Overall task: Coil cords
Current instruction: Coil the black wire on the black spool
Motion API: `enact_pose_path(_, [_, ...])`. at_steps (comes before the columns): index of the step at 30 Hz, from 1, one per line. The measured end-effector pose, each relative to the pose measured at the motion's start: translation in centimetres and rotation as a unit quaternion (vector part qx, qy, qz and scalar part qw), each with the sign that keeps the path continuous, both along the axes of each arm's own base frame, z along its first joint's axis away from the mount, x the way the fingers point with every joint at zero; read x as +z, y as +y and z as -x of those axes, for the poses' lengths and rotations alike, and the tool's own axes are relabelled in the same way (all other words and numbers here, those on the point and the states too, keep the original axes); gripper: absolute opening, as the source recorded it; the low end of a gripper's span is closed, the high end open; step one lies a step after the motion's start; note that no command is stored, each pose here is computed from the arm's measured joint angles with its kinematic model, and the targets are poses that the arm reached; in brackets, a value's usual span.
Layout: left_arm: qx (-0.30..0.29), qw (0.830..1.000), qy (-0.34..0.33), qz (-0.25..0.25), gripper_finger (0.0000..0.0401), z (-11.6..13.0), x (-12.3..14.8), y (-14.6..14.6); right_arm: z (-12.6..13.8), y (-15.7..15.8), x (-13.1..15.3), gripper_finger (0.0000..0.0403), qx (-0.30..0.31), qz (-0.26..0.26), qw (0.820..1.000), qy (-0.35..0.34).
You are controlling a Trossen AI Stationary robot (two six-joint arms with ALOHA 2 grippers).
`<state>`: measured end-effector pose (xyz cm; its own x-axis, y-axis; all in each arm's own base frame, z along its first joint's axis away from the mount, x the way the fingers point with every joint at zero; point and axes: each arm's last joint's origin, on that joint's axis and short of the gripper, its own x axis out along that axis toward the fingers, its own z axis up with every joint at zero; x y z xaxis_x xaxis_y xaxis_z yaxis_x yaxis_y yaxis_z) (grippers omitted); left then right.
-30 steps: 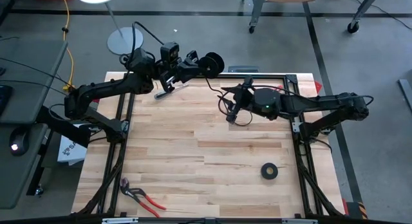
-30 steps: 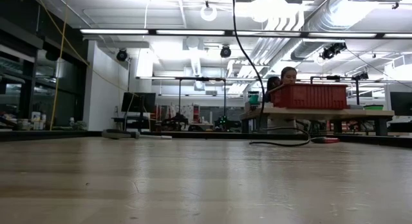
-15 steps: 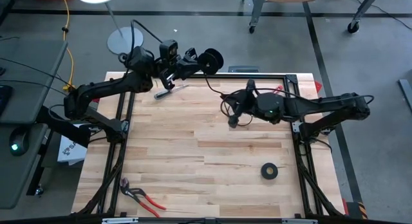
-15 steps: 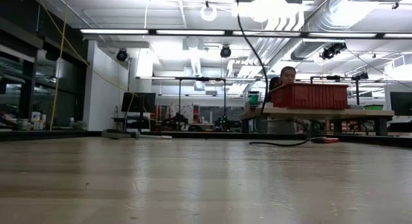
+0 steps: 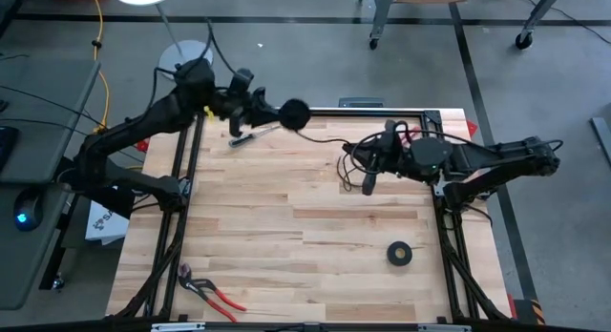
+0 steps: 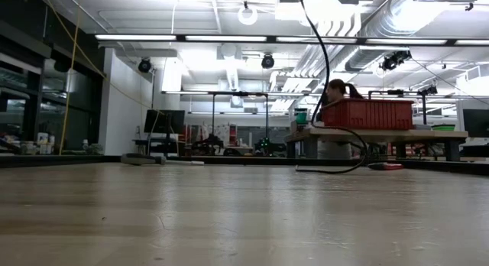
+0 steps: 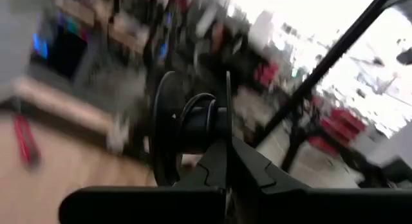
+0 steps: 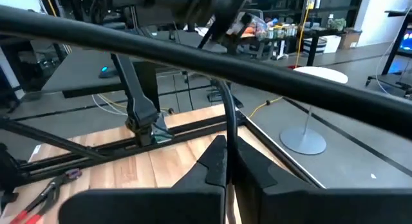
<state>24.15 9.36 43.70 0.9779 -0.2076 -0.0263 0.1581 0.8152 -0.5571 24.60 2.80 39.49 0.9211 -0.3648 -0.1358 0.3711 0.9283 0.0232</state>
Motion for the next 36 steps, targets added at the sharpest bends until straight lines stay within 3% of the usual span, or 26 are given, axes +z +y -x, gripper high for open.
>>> enact_pose_path(5, [-0.058,0.994,0.087,0.025,0.0000,-0.2,-1.8,-1.8,-0.2,-0.8,0.6,0.0001,-0.010,0.014,1.000,-0.025])
enact_pose_path(9, [-0.039,0.991,0.128,0.013,0.0000,-1.2,-3.0,-2.4,-0.5,-1.4,1.2,0.0000,0.010,0.011,0.998,-0.055])
enact_pose_path(12, [-0.050,0.991,0.124,0.010,0.0000,-2.3,-3.4,-2.6,-0.5,-1.7,1.2,0.0000,0.006,0.004,0.998,-0.060])
enact_pose_path(18, [-0.150,0.983,0.105,0.033,0.0000,-5.7,-4.7,-4.0,-0.7,-2.7,1.3,0.0000,0.011,-0.006,0.997,-0.074])
enact_pose_path(28, [-0.233,0.970,-0.044,0.053,0.0000,-11.7,-5.5,-5.0,-2.5,-2.5,0.8,0.0000,0.067,-0.046,0.992,-0.101])
enact_pose_path(31, [-0.234,0.965,-0.116,0.025,0.0000,-12.2,-5.0,-4.9,-2.7,-2.3,0.7,0.0000,0.091,-0.059,0.989,-0.102])
enact_pose_path(36, [-0.187,0.962,-0.198,-0.018,0.0000,-12.1,-4.1,-4.2,-2.8,-2.0,0.8,0.0000,0.114,-0.068,0.985,-0.107])
